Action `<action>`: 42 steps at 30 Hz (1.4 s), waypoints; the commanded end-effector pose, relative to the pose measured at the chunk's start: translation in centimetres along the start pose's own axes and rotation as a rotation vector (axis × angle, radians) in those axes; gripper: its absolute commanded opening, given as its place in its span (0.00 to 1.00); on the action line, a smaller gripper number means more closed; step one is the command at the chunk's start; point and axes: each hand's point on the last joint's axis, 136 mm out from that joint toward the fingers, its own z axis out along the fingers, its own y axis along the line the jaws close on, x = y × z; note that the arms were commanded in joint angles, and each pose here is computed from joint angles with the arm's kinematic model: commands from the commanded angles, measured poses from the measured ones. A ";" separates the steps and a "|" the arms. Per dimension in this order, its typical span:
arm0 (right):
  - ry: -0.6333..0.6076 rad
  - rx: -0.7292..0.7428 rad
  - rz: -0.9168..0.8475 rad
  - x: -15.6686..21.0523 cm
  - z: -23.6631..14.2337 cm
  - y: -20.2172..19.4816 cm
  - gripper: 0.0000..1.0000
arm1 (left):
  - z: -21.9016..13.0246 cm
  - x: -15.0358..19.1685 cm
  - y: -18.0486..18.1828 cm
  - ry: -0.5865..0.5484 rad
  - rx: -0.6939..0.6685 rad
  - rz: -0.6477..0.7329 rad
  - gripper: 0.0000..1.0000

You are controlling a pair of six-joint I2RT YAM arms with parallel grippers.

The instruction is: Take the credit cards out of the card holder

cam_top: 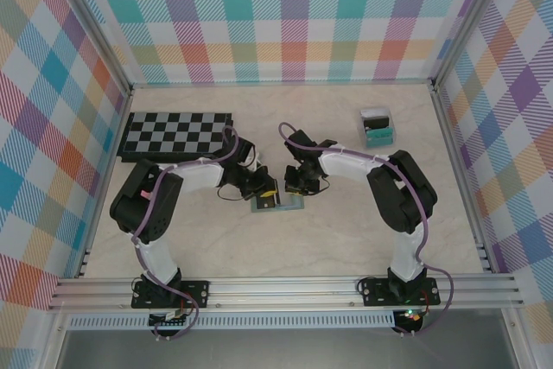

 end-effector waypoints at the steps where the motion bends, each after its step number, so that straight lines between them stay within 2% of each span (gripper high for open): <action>1: 0.067 0.071 0.027 1.6 1.5 -2.1 0.14 | -1.7 0.1 1.6 -0.043 -0.083 0.008 0.00; 8: 0.041 -0.037 -0.025 0.9 0.1 0.1 0.15 | -5.0 0.1 1.9 -0.099 -0.175 0.046 0.00; 12: -0.034 -0.167 -0.117 -0.1 -3.4 2.9 0.19 | -7.1 -0.6 0.5 -0.154 -0.140 0.069 0.00; 14: -0.082 -0.222 -0.147 -0.6 -5.5 4.0 0.25 | -8.2 -0.9 -0.9 -0.181 -0.101 0.093 0.00; 16: -0.133 -0.274 -0.152 -1.2 -7.6 4.6 0.38 | -9.5 -1.2 -2.5 -0.208 -0.051 0.116 0.00; 18: -0.167 -0.337 -0.136 -1.7 -9.2 4.9 0.46 | -10.6 -1.6 -4.0 -0.226 0.009 0.136 0.00; 23: -0.146 -0.500 -0.111 -2.3 -11.9 5.7 0.61 | -12.7 -2.6 -7.4 -0.229 0.164 0.157 0.00; 26: -0.131 -0.607 -0.121 -2.4 -13.5 6.8 0.75 | -13.6 -2.7 -9.9 -0.210 0.273 0.185 0.00; 28: -0.121 -0.666 -0.126 -2.5 -14.5 7.4 0.91 | -14.2 -2.6 -11.1 -0.195 0.326 0.199 0.00; 30: -0.109 -0.724 -0.135 -2.5 -15.4 8.0 0.99 | -14.6 -2.5 -11.9 -0.182 0.367 0.206 0.00; 31: -0.099 -0.753 -0.141 -2.4 -15.8 8.4 1.00 | -14.7 -2.4 -12.2 -0.174 0.382 0.207 0.00; 33: -0.087 -0.795 -0.150 -2.4 -16.5 8.9 0.99 | -14.8 -2.4 -12.5 -0.166 0.398 0.205 0.00; 35: -0.060 -0.825 -0.157 -2.1 -17.0 9.4 0.90 | -14.6 -2.4 -12.4 -0.153 0.406 0.198 0.00; 37: -0.038 -0.851 -0.162 -1.8 -17.4 9.8 0.76 | -14.5 -2.5 -12.4 -0.143 0.413 0.190 0.00; 42: -0.018 -0.897 -0.164 -1.5 -17.9 10.1 0.51 | -14.5 -2.6 -12.1 -0.135 0.419 0.179 0.00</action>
